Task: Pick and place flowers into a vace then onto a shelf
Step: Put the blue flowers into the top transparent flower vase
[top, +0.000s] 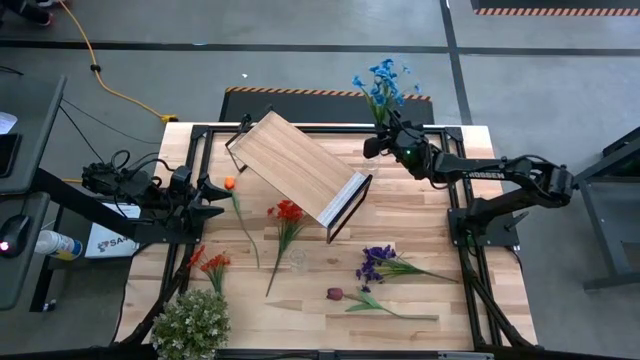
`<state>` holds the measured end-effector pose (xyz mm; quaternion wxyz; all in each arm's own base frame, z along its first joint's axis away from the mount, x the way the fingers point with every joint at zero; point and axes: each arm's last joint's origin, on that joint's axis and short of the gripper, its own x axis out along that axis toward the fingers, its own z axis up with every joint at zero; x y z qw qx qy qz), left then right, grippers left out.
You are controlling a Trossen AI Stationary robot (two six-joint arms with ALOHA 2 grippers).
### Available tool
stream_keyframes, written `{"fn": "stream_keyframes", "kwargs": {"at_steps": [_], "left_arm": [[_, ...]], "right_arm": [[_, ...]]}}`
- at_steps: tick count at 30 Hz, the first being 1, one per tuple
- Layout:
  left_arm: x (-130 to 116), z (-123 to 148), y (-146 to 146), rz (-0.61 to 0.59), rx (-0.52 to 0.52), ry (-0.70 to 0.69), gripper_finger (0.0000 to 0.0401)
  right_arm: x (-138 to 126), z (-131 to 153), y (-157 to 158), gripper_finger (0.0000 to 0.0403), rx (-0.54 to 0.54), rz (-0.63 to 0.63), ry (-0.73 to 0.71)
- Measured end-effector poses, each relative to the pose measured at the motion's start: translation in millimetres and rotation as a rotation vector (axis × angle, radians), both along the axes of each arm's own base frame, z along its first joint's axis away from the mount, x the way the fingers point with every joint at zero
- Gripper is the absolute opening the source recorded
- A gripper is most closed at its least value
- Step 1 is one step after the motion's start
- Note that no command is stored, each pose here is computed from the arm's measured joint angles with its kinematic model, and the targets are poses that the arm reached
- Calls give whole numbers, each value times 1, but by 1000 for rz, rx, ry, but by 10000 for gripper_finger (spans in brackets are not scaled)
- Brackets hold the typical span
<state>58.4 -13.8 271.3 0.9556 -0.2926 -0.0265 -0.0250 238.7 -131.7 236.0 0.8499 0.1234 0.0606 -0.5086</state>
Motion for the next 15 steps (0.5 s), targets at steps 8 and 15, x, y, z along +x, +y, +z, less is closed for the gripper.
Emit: {"fn": "stream_keyframes", "kwargs": {"at_steps": [8,15], "left_arm": [[0,0,0,0,0,0,337],[0,0,0,0,0,0,337]], "right_arm": [[0,-1,0,137,9,12,9],[1,-2,1,186,25,65,9]]}}
